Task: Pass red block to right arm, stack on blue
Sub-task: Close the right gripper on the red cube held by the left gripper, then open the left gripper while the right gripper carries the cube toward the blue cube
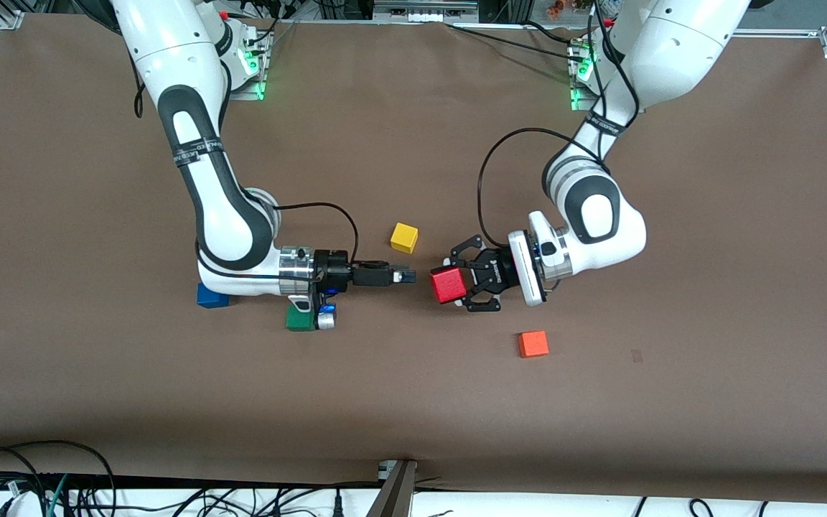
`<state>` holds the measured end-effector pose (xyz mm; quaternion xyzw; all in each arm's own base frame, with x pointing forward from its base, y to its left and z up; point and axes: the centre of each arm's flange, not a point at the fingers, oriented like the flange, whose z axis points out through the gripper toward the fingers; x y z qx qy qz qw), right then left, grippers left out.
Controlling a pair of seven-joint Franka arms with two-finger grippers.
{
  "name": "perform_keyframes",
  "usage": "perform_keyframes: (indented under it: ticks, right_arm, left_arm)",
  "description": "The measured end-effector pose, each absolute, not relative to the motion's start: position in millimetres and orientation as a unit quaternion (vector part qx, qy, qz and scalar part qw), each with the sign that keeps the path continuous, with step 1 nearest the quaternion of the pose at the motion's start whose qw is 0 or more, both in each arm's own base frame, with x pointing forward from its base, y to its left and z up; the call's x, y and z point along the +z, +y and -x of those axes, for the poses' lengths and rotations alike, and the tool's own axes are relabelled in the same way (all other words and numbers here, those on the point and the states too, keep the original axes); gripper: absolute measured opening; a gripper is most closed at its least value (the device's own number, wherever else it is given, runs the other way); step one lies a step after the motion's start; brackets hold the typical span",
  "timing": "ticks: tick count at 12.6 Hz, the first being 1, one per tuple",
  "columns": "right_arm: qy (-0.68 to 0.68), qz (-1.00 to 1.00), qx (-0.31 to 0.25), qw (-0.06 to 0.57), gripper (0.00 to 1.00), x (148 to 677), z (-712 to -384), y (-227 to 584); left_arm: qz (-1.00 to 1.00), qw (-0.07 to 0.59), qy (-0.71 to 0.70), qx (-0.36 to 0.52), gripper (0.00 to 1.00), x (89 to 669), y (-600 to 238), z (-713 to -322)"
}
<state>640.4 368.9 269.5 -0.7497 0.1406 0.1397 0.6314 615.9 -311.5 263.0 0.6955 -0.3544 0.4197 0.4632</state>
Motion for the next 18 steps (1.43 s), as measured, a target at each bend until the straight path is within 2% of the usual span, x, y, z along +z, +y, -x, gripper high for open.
perform_keyframes:
  ticks: [6, 8, 11, 15, 18]
  right_arm:
    - [0.149, 0.758, 0.128, 0.622, 0.99, 267.0, -632.8, 386.1]
    - [0.151, 0.762, 0.123, 0.618, 0.94, 266.7, -630.0, 392.3]
    - [0.147, 0.762, 0.11, 0.621, 0.57, 277.8, -632.4, 396.4]
    - [0.143, 0.762, 0.103, 0.623, 0.56, 282.0, -634.5, 393.6]
    - [0.148, 0.767, 0.102, 0.616, 0.56, 274.4, -634.5, 390.1]
  left_arm:
    - [-0.691, 0.47, -0.347, 0.425, 0.56, 264.4, -334.9, -605.8]
    - [-0.689, 0.469, -0.347, 0.429, 0.56, 266.8, -335.3, -607.5]
    - [-0.698, 0.457, -0.345, 0.43, 0.56, 266.4, -334.4, -608.5]
    - [-0.698, 0.453, -0.346, 0.434, 0.56, 271.6, -337.5, -610.6]
    - [-0.688, 0.449, -0.353, 0.448, 0.86, 284.4, -339.7, -617.2]
